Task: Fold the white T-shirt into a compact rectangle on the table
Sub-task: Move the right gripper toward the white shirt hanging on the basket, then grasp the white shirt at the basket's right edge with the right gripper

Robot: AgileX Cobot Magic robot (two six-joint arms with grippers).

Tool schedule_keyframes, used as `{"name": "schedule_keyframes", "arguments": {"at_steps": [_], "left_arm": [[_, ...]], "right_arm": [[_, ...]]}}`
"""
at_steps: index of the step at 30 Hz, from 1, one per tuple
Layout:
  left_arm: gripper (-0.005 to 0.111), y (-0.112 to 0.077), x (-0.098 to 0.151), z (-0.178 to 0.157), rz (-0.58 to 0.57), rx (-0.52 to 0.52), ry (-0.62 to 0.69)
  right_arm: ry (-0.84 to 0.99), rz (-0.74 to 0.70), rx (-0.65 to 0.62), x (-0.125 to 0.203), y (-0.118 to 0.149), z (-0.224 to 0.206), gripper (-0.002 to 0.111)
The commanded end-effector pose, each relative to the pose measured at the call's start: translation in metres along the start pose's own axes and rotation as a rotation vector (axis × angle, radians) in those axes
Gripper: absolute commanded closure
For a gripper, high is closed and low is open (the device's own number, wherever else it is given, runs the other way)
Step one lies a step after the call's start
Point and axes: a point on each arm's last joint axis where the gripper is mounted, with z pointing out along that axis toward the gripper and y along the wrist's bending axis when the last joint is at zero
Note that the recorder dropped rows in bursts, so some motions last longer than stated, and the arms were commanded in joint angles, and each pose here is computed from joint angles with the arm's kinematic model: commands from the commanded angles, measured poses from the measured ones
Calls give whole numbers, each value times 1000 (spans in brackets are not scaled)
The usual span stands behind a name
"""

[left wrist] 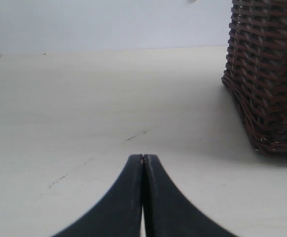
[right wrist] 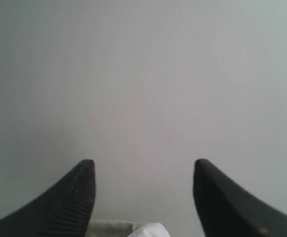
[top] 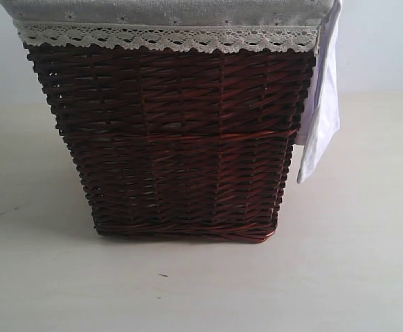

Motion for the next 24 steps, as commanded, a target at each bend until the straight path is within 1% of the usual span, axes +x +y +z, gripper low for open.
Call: {"name": "schedule_keyframes", "arguments": {"at_steps": [1,3,5,10,12,14,16,19,22,24], "left_arm": [[107,0,-1,0,-3,-1,-16],[107,0,-1,0,-3,-1,-16],[107,0,-1,0,-3,-1,-16],[107,0,-1,0,-3,-1,-16],[107,0,-1,0,-3,-1,-16],[107,0,-1,0,-3,-1,-16],[107,0,-1,0,-3,-1,-16],[107,0,-1,0,-3,-1,-16],[107,0,-1,0,-3,-1,-16],[107,0,-1,0,-3,-1,-16]], "right_arm": [[177,-61,48,9,-17,51,36],[257,-70,88,16,-27,72,36],[340,-46,120,30,-37,92,36],[536,-62,68,69,-50,124,36],[624,-118,-6,86,-51,132,36],[695,-221,-105,100,-52,138,36],[752,-270,-173,115,-54,143,36],[850,-251,-275,138,-53,141,36],[904,-202,-367,156,-51,140,36],[920,-230,-398,165,-53,140,36]]}}
